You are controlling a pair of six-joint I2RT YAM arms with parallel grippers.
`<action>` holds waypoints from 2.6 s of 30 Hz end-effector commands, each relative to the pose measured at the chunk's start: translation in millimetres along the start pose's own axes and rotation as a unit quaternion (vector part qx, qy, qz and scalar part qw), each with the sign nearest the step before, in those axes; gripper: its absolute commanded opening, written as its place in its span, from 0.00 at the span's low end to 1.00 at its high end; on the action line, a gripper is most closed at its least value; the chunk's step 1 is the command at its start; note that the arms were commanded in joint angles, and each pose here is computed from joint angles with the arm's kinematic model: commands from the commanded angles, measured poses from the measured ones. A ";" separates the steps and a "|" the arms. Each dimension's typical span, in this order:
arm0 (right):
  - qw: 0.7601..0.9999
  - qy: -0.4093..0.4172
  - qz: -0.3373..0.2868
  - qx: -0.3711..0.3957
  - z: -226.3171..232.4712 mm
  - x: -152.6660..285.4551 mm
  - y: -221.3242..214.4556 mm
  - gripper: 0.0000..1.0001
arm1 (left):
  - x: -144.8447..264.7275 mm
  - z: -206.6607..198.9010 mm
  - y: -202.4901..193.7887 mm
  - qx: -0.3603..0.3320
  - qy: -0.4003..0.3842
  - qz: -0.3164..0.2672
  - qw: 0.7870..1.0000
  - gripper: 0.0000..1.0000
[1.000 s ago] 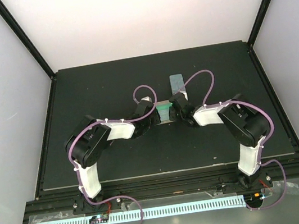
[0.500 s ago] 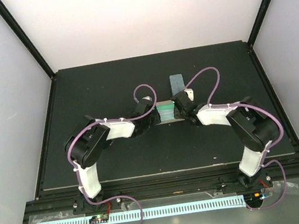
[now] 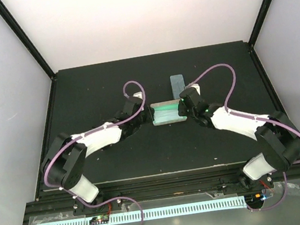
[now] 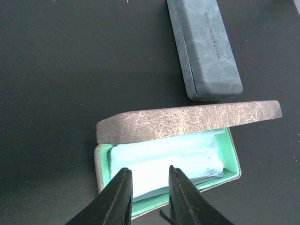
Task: Organize the sunglasses
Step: Place the glasses cleaning cloth in the sunglasses case, then pick up the sunglasses from the center of the board.
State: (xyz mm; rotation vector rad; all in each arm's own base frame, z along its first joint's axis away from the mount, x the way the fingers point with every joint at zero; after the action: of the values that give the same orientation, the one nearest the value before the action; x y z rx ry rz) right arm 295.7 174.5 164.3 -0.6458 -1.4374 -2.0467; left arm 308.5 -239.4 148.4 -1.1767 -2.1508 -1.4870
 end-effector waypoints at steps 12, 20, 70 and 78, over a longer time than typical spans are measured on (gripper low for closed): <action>0.996 0.043 0.064 0.043 23.7 10.9 -26.1 0.39 | 119.3 127.9 0.7 0.111 0.206 -0.069 0.970 0.46; 0.993 0.057 0.082 0.070 54.1 10.2 -42.8 0.39 | 185.7 185.9 -36.9 0.229 0.328 -0.162 0.902 0.69; 0.963 0.263 0.036 0.055 75.9 63.2 -41.1 0.57 | 140.3 159.0 -4.2 0.201 0.010 -0.071 0.977 0.01; 0.856 0.505 -0.055 0.095 88.5 126.7 -33.8 0.59 | 167.1 78.9 26.9 0.118 -0.167 -0.086 0.975 0.02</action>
State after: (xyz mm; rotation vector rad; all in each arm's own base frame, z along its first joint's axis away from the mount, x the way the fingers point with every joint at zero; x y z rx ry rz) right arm 203.5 234.3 198.8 0.0913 -1.0992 -1.8553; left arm 242.4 -61.7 184.3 -1.0155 -2.4713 -1.0723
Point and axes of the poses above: each gripper's point midway between its finger pads, its own x axis back along the fingers, its own z axis along the line the jaws close on, y = z × x, the point moved 8 cm from there along x, back along the fingers, and after that the axes turned 4 degrees about -x, right-handed, at the moved point
